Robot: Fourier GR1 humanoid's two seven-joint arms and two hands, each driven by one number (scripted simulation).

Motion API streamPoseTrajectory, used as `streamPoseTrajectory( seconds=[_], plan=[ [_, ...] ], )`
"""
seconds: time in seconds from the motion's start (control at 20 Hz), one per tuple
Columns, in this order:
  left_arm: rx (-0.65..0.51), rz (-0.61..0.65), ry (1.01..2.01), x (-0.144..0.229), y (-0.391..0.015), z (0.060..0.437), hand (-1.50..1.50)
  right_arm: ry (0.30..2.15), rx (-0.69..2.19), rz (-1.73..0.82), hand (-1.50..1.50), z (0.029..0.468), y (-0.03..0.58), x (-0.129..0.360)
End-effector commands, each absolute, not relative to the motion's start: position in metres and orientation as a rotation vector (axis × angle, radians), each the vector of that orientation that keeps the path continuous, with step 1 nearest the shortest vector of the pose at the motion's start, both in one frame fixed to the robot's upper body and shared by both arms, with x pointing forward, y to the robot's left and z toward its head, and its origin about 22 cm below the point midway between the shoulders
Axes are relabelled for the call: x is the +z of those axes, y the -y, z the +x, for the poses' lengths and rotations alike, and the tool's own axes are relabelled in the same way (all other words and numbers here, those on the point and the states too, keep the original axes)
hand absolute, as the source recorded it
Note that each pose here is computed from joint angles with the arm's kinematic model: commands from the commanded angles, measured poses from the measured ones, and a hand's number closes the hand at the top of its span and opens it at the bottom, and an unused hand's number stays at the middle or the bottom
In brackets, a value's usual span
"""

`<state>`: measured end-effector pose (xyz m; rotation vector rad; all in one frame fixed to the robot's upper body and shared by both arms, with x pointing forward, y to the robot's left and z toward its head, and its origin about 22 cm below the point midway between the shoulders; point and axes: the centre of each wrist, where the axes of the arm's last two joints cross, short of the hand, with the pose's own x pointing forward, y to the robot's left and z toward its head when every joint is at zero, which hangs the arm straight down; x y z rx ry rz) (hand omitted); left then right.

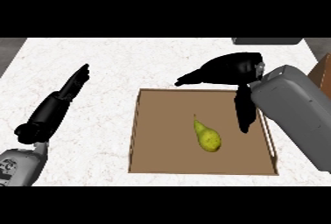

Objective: Pick the pear from the tray and place it in the cardboard box

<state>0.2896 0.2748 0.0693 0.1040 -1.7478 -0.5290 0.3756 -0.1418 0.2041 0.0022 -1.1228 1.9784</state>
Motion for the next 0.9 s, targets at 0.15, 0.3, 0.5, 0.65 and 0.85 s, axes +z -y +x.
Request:
streamPoseTrajectory(
  seconds=[0.15, 0.3, 0.5, 0.65, 0.85],
  plan=[
    [-0.534, 0.093, 1.748, 0.06, -0.265, 0.291, 0.0, 1.025, 1.988, 0.008, -1.5, 0.353, 0.139, 0.183],
    [-0.524, 0.113, 1.756, 0.079, -0.259, 0.304, 0.0, 1.019, 2.012, -0.074, -1.5, 0.354, 0.131, 0.186],
    [-0.526, 0.104, 1.745, 0.053, -0.268, 0.287, 0.0, 1.029, 2.004, -0.123, -1.5, 0.351, 0.142, 0.176],
    [-0.536, 0.099, 1.747, 0.061, -0.253, 0.288, 0.0, 1.025, 2.02, -0.114, -1.5, 0.327, 0.113, 0.155],
    [-0.536, 0.089, 1.742, 0.051, -0.274, 0.299, 0.0, 0.994, 2.039, -0.15, -1.5, 0.336, 0.119, 0.145]
  ],
)
